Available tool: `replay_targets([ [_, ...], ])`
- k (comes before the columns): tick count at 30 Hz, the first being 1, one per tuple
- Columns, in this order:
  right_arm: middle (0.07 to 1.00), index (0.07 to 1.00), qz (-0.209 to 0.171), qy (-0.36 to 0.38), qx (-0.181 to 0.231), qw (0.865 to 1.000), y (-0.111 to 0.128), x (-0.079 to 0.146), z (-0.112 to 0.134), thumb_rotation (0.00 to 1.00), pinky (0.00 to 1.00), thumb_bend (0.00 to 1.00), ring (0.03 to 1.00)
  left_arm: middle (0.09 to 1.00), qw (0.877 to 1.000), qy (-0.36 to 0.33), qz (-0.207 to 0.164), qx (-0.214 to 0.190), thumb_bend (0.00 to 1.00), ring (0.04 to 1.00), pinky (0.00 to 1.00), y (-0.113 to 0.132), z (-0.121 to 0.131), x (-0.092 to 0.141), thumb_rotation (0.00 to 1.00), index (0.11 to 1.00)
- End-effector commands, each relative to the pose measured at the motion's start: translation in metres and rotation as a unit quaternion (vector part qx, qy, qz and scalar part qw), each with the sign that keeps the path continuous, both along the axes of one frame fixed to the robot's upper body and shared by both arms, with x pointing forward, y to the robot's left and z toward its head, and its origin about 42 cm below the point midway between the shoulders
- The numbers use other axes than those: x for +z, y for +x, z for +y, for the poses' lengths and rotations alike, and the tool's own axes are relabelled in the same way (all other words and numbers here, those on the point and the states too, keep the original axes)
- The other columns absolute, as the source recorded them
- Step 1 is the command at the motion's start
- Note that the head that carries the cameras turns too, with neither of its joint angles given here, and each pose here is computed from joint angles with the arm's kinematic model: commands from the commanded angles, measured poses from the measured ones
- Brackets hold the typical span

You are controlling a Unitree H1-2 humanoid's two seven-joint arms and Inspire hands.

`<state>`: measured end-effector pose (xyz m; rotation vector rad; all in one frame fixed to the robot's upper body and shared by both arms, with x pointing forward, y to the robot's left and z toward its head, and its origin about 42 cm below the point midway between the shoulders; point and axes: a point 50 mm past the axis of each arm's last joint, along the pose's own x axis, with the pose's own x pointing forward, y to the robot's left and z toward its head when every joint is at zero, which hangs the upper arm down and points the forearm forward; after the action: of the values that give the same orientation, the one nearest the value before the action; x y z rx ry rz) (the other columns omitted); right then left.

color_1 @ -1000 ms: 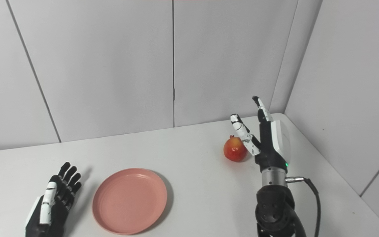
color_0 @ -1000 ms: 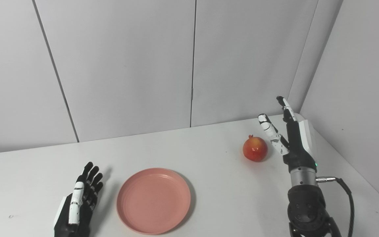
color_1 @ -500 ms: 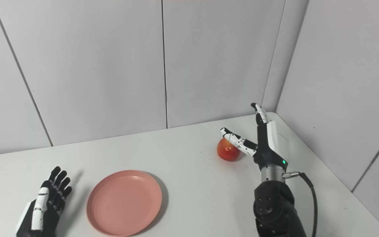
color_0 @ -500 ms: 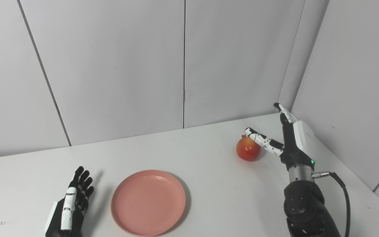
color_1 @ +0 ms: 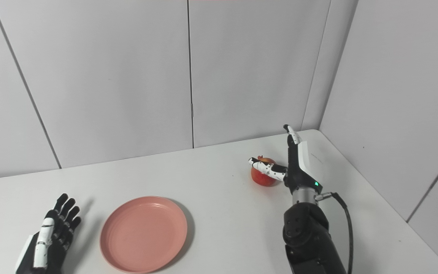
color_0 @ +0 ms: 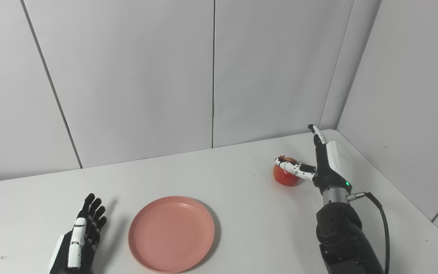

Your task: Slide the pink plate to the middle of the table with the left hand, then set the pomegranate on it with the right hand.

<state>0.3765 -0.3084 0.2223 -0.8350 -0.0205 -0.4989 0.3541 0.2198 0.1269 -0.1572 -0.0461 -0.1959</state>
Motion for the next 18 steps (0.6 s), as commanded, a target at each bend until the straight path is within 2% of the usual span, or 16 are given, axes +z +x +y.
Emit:
replay_targets([
  [1,0.899,0.897,-0.036,-0.021,-0.003,0.999,0.01,0.023,-0.003,0.48,0.71,0.83,0.849,1.0,1.0,0.007,0.015,0.001,0.32,0.991,1.0,-0.003,0.004,-0.005,1.0,0.993],
  [11,0.91,0.909,0.005,-0.017,0.0,1.0,0.027,0.014,0.003,0.51,0.76,0.86,0.872,0.994,1.0,0.011,0.014,0.001,0.32,0.986,1.0,-0.005,0.006,-0.003,1.0,0.989],
  [18,0.913,0.911,0.025,-0.006,0.004,1.0,0.036,0.006,0.002,0.49,0.77,0.88,0.877,0.992,1.0,0.01,0.016,0.001,0.32,0.983,1.0,-0.005,0.007,-0.002,1.0,0.982],
])
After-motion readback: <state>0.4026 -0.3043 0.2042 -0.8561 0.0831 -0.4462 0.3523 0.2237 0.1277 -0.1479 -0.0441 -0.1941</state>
